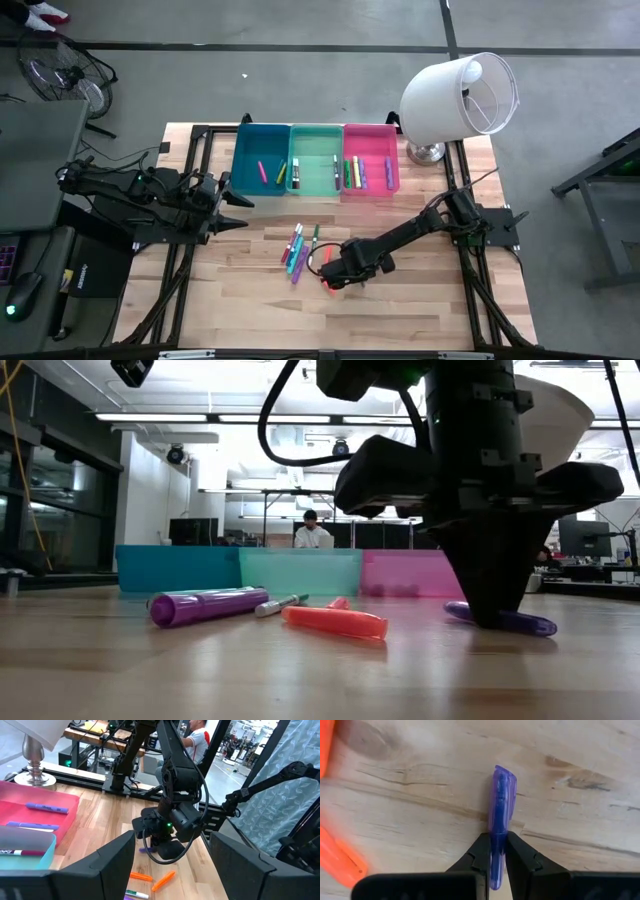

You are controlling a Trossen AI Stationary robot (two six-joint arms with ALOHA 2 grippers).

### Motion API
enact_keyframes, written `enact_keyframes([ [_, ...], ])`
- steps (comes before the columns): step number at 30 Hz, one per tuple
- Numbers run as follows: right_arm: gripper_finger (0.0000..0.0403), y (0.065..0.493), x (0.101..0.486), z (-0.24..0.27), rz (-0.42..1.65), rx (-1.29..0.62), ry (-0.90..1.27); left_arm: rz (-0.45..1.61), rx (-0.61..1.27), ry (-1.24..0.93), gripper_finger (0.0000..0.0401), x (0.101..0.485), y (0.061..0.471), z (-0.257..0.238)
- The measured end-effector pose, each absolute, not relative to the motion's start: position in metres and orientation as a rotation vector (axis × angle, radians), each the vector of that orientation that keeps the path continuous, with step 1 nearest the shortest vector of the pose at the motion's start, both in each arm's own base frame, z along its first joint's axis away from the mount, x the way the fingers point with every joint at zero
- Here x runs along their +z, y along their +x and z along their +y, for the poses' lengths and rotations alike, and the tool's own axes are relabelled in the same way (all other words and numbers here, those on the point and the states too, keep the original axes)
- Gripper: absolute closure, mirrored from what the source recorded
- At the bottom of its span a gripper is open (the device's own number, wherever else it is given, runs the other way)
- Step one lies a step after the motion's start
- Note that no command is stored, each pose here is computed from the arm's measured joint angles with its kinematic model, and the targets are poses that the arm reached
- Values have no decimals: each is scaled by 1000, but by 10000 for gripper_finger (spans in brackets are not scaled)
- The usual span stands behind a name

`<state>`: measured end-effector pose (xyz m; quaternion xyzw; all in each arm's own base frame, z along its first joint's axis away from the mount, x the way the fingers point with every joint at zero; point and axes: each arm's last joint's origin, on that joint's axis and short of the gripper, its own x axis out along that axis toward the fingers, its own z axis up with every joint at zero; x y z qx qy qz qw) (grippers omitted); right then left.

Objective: Pick & Place Markers
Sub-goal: Put the purple pen into the blue bin

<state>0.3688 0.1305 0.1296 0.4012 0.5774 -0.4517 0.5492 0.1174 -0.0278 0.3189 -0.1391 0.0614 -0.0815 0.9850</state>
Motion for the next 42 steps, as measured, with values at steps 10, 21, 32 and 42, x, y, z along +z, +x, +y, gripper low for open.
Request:
enact_keyframes([
  [10, 375, 367, 139, 124, 1331, -1048, 855, 121, -164, -280, 149, 319, 119, -28],
  [21, 375, 367, 171, 103, 1188, -1016, 740, 136, -118, -274, 149, 317, 124, -28],
  [32, 376, 362, 250, 70, 875, -859, 646, 122, -108, -329, 149, 316, 145, -33],
  [42, 376, 350, 333, 54, 526, -638, 447, 42, -114, -340, 149, 315, 182, -42],
])
